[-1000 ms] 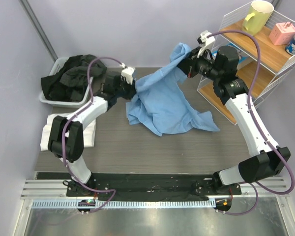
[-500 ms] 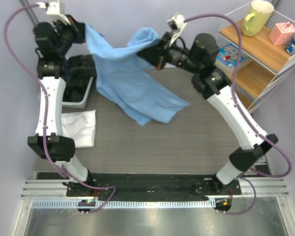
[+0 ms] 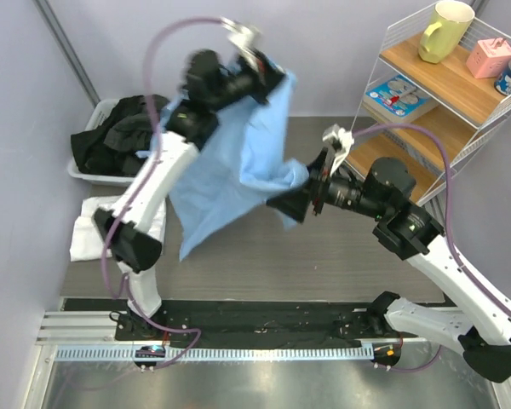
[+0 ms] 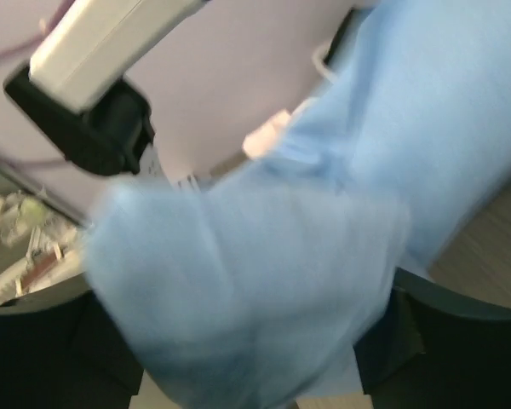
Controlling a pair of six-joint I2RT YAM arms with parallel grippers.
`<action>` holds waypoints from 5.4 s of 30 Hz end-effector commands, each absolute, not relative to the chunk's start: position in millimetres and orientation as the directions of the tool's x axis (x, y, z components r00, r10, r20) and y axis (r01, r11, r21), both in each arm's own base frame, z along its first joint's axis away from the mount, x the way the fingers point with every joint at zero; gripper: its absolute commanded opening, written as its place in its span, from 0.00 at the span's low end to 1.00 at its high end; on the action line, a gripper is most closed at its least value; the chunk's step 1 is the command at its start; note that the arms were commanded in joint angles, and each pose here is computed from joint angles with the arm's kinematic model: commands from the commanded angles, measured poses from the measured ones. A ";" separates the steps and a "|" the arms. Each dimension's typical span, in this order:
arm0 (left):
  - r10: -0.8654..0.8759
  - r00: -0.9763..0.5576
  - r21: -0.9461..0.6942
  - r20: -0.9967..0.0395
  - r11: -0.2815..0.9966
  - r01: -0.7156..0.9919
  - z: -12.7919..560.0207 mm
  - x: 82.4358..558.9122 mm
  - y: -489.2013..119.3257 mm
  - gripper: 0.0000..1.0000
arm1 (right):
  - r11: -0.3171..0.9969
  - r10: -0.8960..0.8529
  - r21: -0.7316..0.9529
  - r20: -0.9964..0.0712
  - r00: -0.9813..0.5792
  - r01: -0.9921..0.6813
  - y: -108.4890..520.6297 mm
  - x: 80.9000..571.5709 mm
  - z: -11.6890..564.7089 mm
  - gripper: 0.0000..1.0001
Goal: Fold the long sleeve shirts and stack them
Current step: Flatten the shirt out
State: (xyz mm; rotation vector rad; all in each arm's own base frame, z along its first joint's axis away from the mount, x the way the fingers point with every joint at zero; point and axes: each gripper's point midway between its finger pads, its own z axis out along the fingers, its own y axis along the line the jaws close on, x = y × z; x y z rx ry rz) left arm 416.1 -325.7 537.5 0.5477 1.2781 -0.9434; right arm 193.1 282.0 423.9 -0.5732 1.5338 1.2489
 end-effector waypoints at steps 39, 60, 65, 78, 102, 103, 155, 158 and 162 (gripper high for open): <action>0.609 -0.752 -0.253 -0.251 0.709 0.659 28.8 328.8 -129.7 0.77 | 0.452 -0.732 0.198 -0.476 -0.488 -0.870 167.9 270.0 64.3 0.52; 0.610 -0.446 -0.282 -0.655 0.351 0.893 167.4 329.2 -226.9 0.84 | 0.552 -0.590 0.311 -0.510 -0.626 -0.773 146.3 295.6 91.8 0.48; 0.692 -0.373 -0.229 -0.617 0.295 0.927 139.7 288.4 -258.3 0.85 | 0.633 -0.572 0.263 -0.476 -0.668 -0.728 139.3 321.4 76.5 0.45; 0.837 -0.186 0.010 -0.515 0.222 0.975 59.7 295.3 -304.8 0.75 | 0.734 -0.538 0.108 -0.510 -0.671 -0.671 119.8 394.1 81.2 0.41; 0.727 -0.258 -0.318 -0.636 0.058 0.946 186.4 188.7 -265.2 0.65 | 0.801 -0.506 0.048 -0.479 -0.717 -0.597 82.6 408.3 58.7 0.36; 0.709 -0.314 -0.310 -0.631 0.140 0.940 182.2 211.3 -254.0 0.64 | 0.806 -0.515 0.026 -0.459 -0.724 -0.591 76.9 407.8 54.4 0.35; 0.668 -0.724 -0.192 -0.172 0.698 0.690 -6.4 280.0 -93.4 0.59 | 0.024 -0.897 0.232 -0.424 -0.123 -0.972 225.7 160.0 71.0 0.16; 0.669 -0.724 -0.187 -0.171 0.699 0.690 -5.5 279.8 -92.5 0.59 | 0.010 -0.866 0.241 -0.484 -0.129 -0.971 237.1 154.1 95.6 0.01; 0.673 -0.723 -0.191 -0.157 0.697 0.691 -7.1 278.4 -91.4 0.59 | -0.136 -0.824 0.192 -0.567 0.003 -0.972 246.7 114.7 130.3 0.01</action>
